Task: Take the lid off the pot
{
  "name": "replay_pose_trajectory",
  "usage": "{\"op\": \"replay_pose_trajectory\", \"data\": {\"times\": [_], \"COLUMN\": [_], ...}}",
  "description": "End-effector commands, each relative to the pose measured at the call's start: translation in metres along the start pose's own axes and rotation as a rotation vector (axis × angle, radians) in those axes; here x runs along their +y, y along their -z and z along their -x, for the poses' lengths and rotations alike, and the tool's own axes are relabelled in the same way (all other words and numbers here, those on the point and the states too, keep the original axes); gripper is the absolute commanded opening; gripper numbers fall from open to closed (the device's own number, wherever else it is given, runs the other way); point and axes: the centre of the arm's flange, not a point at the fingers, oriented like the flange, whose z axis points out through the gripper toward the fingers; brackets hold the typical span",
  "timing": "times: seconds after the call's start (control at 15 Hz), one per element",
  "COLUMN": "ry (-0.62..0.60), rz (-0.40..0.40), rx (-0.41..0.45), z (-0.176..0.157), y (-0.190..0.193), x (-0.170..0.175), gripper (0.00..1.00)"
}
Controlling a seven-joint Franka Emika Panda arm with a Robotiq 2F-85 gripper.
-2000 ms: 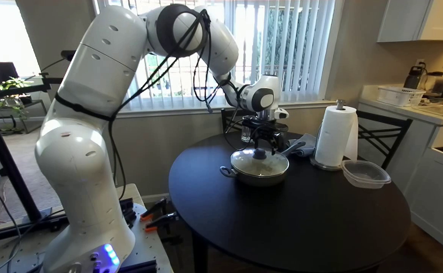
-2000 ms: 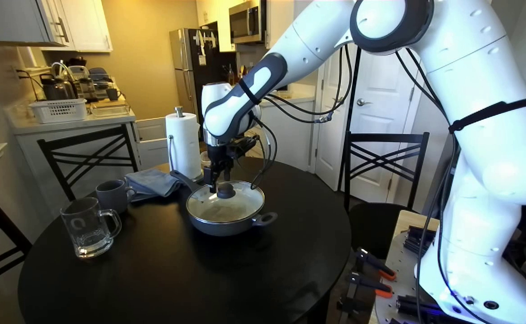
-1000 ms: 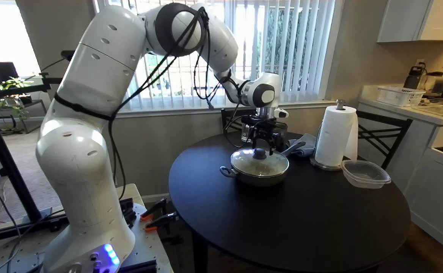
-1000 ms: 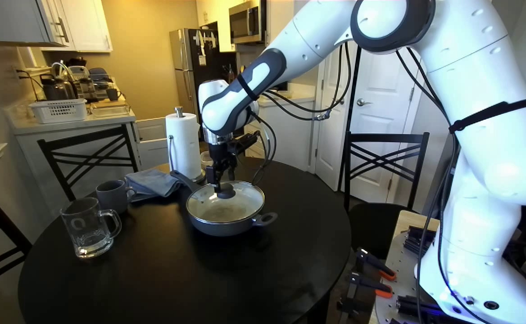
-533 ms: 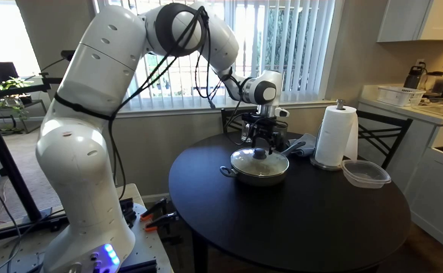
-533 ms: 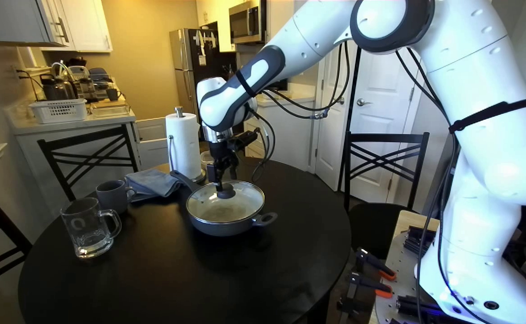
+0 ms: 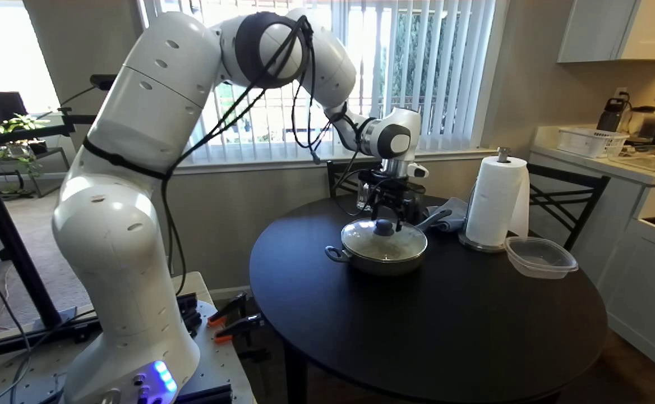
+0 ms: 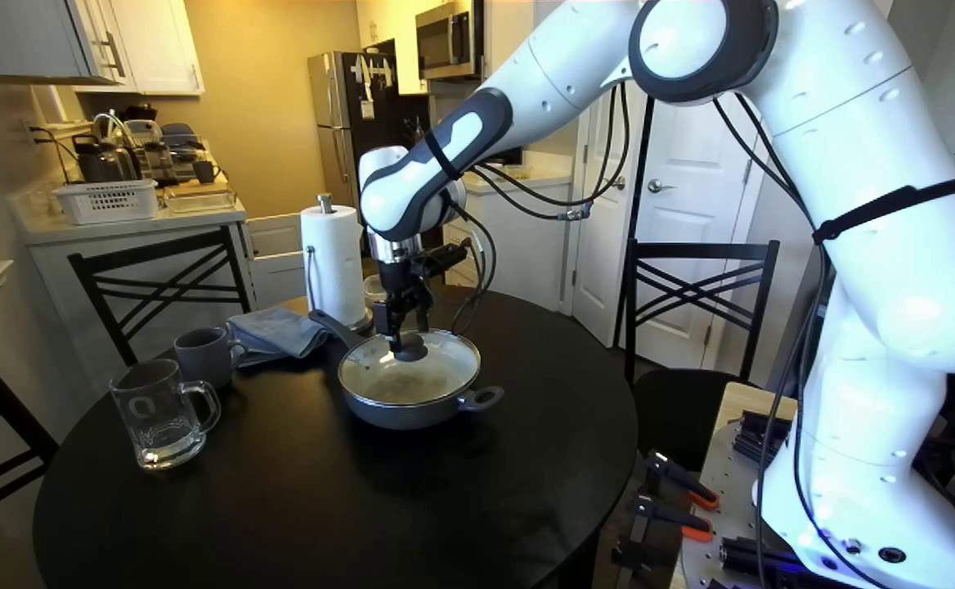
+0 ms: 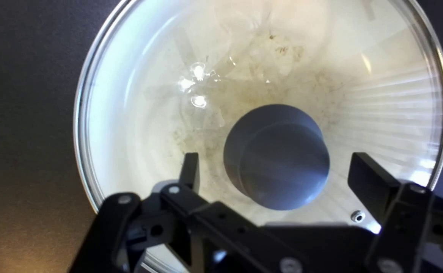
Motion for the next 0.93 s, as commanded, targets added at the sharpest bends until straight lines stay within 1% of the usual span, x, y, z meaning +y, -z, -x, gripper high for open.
{"op": "replay_pose_trajectory", "data": {"times": [0.0, 0.47, 0.53, 0.6, 0.87], "ry": [-0.002, 0.012, 0.012, 0.011, -0.001], "rz": [-0.033, -0.037, -0.038, -0.038, -0.028], "rx": [-0.028, -0.016, -0.013, -0.013, -0.016], "z": [-0.0049, -0.0065, -0.0063, -0.0064, -0.0066], "y": [-0.0034, -0.0021, -0.0015, -0.0009, 0.0000], "x": [0.0030, -0.0023, -0.0021, -0.0021, -0.0011], "gripper": [1.00, 1.00, 0.75, 0.74, 0.46]}}
